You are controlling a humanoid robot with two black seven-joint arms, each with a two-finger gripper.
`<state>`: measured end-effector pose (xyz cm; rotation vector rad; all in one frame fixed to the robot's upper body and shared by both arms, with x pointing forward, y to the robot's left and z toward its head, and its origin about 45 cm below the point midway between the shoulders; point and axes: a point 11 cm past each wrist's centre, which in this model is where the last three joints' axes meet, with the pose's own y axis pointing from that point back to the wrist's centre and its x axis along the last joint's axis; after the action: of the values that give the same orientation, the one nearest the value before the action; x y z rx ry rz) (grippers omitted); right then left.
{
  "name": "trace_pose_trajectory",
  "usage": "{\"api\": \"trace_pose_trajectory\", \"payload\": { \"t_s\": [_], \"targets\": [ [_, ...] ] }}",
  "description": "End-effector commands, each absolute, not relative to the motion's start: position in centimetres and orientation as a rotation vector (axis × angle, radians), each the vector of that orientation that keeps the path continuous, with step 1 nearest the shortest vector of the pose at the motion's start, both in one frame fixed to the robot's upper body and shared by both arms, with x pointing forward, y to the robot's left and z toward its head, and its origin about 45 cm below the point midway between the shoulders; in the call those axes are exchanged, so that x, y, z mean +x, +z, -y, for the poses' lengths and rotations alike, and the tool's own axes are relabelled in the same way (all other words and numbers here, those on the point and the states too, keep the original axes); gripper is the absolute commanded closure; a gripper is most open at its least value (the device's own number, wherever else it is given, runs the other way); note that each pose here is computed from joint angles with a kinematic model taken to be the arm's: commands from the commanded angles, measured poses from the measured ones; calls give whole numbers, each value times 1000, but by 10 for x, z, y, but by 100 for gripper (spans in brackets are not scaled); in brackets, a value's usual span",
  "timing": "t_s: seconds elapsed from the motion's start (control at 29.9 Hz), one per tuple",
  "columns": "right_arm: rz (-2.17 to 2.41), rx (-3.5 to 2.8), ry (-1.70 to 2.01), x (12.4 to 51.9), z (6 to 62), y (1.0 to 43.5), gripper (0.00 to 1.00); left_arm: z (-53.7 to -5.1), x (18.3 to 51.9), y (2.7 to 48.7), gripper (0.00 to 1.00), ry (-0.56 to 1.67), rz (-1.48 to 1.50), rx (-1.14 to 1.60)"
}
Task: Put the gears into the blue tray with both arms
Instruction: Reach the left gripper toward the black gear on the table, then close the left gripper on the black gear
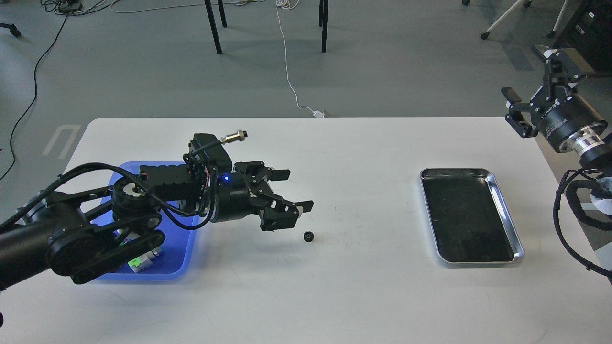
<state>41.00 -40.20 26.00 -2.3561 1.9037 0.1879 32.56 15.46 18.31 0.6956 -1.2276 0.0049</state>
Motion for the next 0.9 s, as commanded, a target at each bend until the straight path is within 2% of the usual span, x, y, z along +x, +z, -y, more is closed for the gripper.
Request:
{"api": "trace_pose_trajectory", "payload": {
  "t_s": [0.0,0.27,0.54,0.87],
  "targets": [
    [-1836,-2385,302,395,399,240,4,-153,321,149,12,-94,1295,755],
    [-1829,-2414,485,359,403,193,4,-142,325,129,25,-106,1297,772],
    [-1837,-2412,513,353,403,186,4,-131,306,112,36,-120,1251,740],
    [-1810,-2417,529,351,395,185,4,-125,309,97,45,-103,1236,760]
  ]
}}
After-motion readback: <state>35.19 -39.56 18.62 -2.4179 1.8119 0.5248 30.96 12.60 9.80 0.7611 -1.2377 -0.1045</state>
